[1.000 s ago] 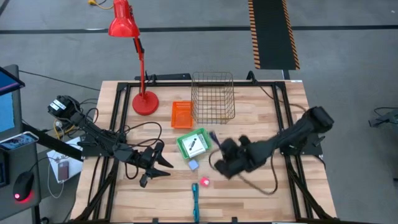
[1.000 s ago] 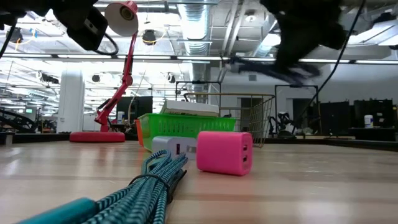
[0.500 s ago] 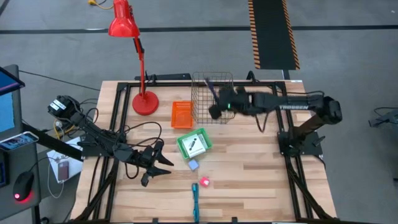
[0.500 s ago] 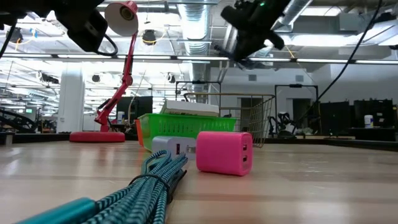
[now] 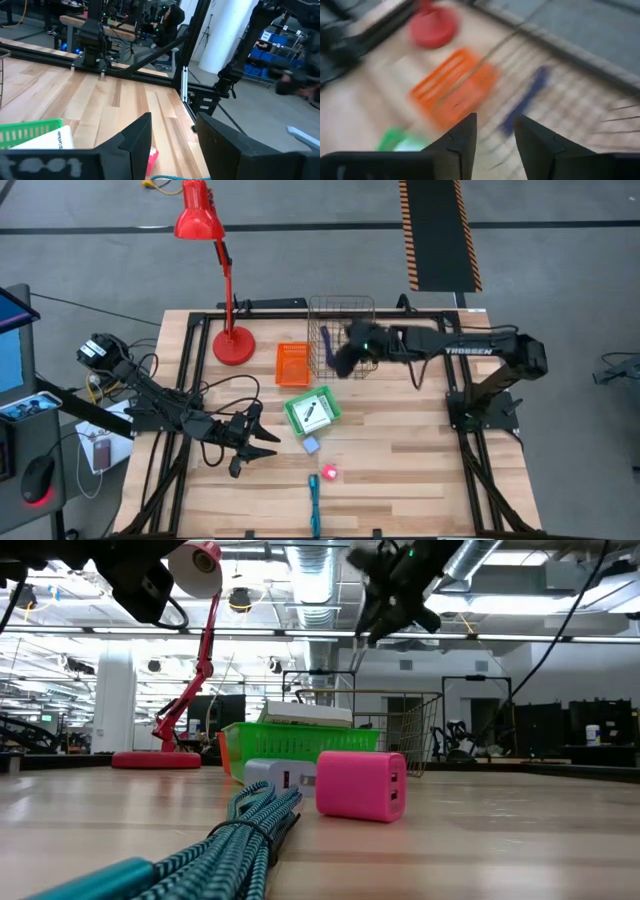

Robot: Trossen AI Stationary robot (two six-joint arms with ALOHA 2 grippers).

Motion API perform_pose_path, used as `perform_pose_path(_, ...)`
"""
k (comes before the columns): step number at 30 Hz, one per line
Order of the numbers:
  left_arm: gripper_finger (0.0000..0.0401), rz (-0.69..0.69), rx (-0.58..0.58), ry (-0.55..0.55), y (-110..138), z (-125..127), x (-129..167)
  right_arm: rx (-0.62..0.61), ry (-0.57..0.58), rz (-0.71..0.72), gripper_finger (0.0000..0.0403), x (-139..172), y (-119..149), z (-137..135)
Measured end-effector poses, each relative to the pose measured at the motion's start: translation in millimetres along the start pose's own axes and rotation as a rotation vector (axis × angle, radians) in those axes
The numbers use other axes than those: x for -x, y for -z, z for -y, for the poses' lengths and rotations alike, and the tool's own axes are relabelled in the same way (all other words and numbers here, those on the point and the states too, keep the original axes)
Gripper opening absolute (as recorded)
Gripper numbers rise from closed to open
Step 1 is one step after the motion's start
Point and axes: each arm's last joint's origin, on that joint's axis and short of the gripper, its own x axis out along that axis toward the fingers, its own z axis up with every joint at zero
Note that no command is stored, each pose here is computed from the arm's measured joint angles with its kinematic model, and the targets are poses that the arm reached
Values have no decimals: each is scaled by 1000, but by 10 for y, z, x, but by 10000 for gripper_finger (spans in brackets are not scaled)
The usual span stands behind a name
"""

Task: Pick and place items into bin
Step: Put the blue green charger cord into the wire basket

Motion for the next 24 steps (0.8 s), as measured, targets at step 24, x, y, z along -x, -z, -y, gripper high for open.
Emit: perform_pose_path(24,144,35,-39,31,-84,7,-37,447,-181,-37,70,1064,1742,-1388)
